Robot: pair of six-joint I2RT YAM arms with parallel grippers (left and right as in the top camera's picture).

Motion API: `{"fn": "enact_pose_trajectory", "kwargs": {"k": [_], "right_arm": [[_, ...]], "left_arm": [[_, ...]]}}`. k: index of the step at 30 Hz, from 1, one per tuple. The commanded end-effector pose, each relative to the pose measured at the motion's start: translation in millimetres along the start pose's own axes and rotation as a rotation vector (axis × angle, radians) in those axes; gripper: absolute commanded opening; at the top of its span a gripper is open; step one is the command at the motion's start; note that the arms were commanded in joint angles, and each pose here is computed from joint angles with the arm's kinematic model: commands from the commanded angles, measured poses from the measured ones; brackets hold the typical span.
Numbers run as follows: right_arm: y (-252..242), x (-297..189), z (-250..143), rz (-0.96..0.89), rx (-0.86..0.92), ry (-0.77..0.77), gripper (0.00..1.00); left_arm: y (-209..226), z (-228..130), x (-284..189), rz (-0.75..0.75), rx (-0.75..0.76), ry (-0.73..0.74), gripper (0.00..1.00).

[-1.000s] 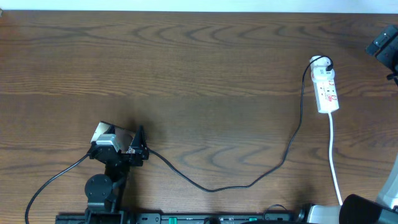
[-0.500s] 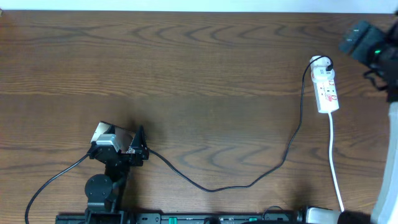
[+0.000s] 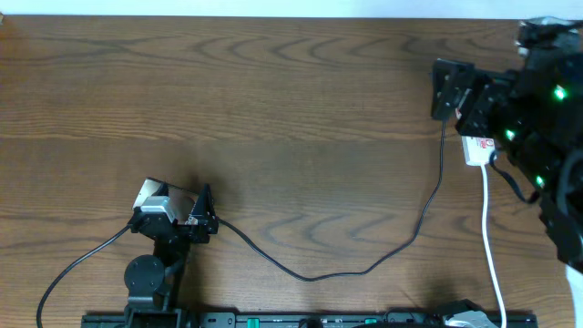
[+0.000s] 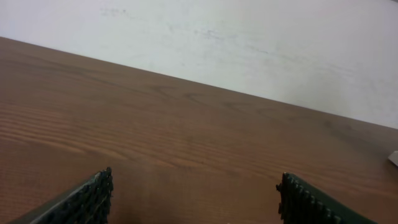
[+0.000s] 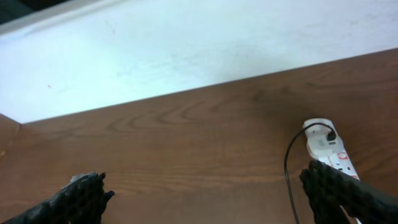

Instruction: Plug charger to phone and switch on socket

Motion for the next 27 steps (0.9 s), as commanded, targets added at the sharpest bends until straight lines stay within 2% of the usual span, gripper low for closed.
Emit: {"fn": "enact_pose_trajectory", "kwargs": {"k": [1, 8, 14, 19, 27], "right_arm": [[-3.0, -11.8, 0.9, -0.007, 0.017, -0.029, 0.99], [-13.3, -34.3, 0.3, -0.086, -0.007, -0.088, 0.99], [-21.6, -33.9, -21.5, -0.096, 0.004, -0.167, 0.99], [-29.3, -9.6, -56.7, -0.053, 0.031, -0.354, 0.99], [-43.9, 22.8, -129.3, 0.053, 0.028, -0.767, 0.99]], "left_arm": [[0.4, -10.0, -0.1, -0.013, 0.01, 0.056, 0.83], [0.5, -10.0, -0.1, -0.013, 0.01, 0.056, 0.83], [0.4, -10.0, -0.1, -0.013, 0.01, 0.056, 0.83], [0.5, -10.0, -0.1, -0.013, 0.01, 0.056, 0.83], [0.5, -10.0, -0.1, -0.013, 0.01, 0.056, 0.83]]}}
Point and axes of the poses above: each gripper's point midway between its finger pads, its own x axis out along the fingers, its own y axis along the line the jaws close on, z = x × y, the point moved 8 cm from there along -x, back along the fingers, and after that the axes turned 6 degrees about -x, right-handed, at the moved point
